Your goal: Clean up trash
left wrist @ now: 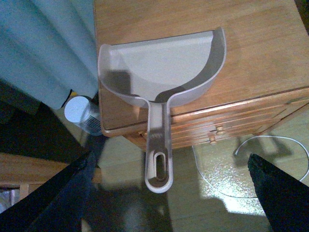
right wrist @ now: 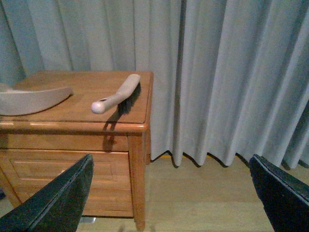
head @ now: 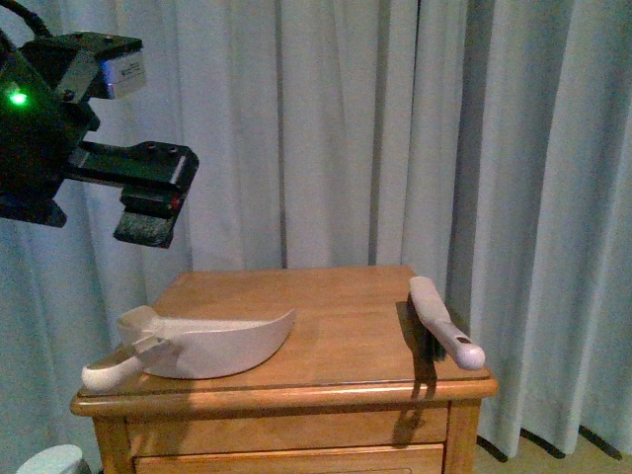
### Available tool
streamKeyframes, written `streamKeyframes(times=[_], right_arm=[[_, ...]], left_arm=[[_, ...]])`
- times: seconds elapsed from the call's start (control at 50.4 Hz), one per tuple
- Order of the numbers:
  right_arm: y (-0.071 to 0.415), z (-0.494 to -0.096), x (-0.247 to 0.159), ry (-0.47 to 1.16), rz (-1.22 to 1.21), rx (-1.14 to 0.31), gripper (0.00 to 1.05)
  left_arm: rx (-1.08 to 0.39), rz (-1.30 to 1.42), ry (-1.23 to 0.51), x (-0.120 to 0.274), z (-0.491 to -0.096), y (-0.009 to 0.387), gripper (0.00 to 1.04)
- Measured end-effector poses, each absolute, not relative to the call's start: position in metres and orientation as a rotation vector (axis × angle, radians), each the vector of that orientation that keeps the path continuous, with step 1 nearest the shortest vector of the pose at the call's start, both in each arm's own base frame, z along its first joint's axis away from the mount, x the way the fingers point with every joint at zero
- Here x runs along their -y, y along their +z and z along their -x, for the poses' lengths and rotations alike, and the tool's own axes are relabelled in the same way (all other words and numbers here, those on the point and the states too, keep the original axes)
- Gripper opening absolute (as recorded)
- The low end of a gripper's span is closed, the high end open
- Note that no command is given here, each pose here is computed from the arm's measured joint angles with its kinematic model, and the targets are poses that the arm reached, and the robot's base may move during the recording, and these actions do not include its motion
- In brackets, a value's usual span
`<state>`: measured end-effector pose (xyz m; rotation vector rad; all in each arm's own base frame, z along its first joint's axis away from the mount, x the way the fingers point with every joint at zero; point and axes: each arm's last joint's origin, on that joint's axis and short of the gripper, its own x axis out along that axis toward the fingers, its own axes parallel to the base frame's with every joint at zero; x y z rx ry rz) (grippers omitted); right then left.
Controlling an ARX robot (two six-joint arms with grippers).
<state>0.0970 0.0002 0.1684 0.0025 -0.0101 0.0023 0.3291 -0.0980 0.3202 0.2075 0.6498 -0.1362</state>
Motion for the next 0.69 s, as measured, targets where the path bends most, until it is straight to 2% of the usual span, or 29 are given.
streamKeyframes(times=[0.397,0.694], right_arm=[[0.168,-0.097,0.0,0.002,-0.002,0.01,0.97],[0.168,-0.097,0.0,0.002,-0.003,0.01,0.97]], left_arm=[[-0.725,-0.204,-0.157,0.104,-0.369,0.287,0.97],[-0.771,-0.233,-0.122,0.083,-0.392,0.249,0.97]])
